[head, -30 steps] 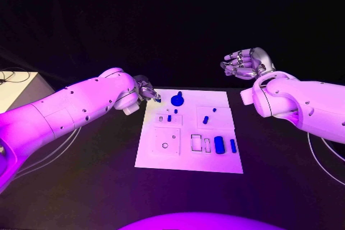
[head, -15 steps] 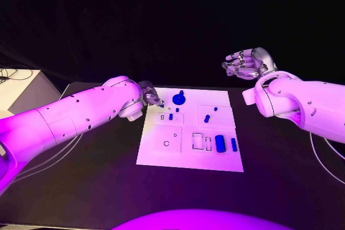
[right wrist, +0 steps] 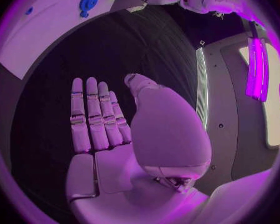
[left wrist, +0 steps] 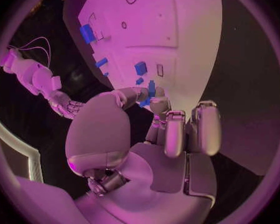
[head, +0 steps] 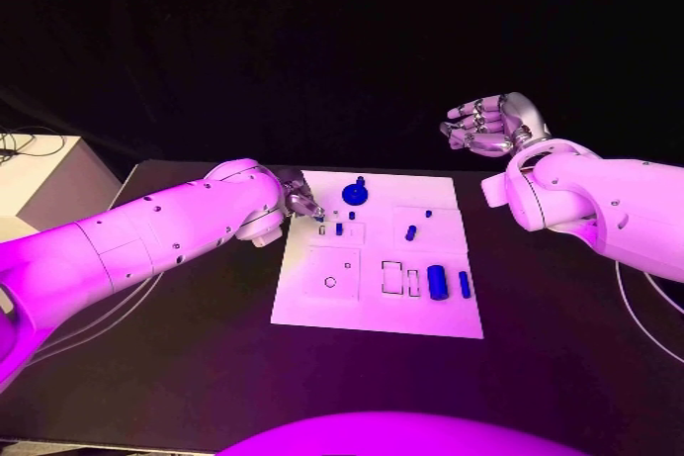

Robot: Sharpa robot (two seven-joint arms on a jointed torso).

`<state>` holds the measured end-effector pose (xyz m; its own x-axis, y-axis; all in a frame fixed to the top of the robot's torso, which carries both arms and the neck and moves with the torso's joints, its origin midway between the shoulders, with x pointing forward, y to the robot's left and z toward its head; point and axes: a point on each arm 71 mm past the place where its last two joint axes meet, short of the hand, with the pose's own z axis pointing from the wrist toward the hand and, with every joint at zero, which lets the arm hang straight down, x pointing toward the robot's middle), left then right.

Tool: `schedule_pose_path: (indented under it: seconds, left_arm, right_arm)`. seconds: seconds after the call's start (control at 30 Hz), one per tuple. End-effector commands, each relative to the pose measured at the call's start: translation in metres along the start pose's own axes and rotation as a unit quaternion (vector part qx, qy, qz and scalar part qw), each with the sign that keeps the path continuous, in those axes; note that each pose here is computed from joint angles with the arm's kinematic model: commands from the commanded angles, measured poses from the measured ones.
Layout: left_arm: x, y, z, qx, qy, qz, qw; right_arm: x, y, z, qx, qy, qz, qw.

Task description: Assemble the parts on the task board

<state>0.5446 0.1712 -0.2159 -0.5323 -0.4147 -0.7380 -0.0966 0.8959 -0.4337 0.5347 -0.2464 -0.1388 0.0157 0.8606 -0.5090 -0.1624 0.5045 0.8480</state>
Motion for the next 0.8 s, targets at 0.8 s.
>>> schedule_pose_path:
  seconds: [0.8]
  left_arm:
    - [0.0123,-0.0008,0.0042,-0.003,0.007,0.051,0.999]
  right_arm:
    - [0.0029,0.0008,-0.0002,-0.001,0.013,0.002,1.0]
